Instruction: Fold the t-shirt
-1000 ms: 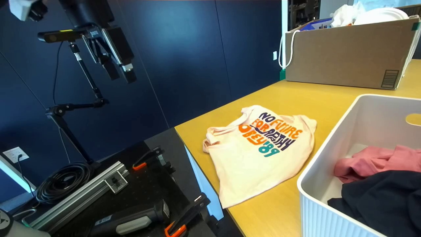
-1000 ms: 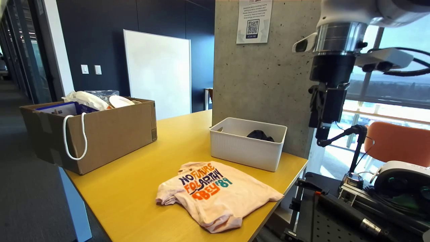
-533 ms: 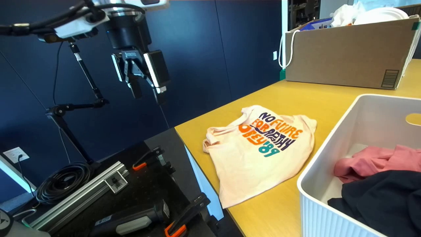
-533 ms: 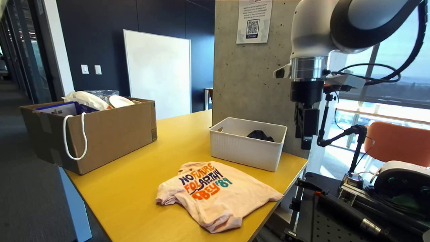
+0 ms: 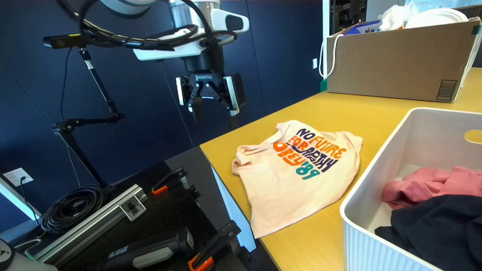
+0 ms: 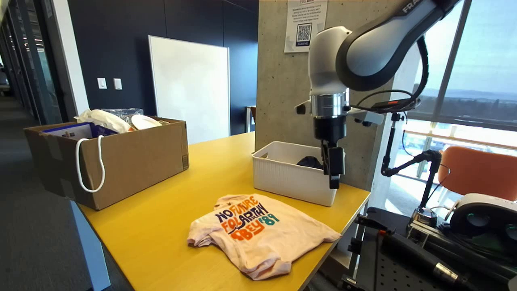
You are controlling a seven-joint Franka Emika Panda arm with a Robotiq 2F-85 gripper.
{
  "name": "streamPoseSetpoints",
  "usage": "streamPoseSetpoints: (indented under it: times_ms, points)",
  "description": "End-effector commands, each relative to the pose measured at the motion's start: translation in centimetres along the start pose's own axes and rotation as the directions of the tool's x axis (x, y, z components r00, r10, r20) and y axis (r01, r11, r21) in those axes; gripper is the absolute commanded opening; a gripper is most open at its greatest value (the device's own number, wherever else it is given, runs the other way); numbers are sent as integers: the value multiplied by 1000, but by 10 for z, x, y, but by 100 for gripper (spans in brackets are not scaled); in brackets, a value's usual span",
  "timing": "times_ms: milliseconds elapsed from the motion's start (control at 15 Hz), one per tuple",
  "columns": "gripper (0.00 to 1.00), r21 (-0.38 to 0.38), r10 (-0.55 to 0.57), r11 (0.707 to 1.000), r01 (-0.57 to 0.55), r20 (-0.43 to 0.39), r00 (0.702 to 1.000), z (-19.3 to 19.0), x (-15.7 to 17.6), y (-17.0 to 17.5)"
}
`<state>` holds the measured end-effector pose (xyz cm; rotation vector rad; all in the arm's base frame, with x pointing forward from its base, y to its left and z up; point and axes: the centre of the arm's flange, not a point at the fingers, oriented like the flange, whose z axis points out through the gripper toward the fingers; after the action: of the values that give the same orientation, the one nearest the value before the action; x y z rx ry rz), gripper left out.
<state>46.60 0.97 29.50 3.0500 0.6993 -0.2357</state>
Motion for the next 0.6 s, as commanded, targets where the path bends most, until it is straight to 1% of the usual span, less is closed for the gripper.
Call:
streamPoseSetpoints:
  times_ms: [0, 333, 533]
  points:
    - [100, -23, -58, 998, 58, -5, 998, 23, 51, -2]
    - [100, -37, -135, 990, 135, -12, 991, 75, 89, -35]
    - [100, -35, -171, 985, 171, -8, 985, 114, 104, -43]
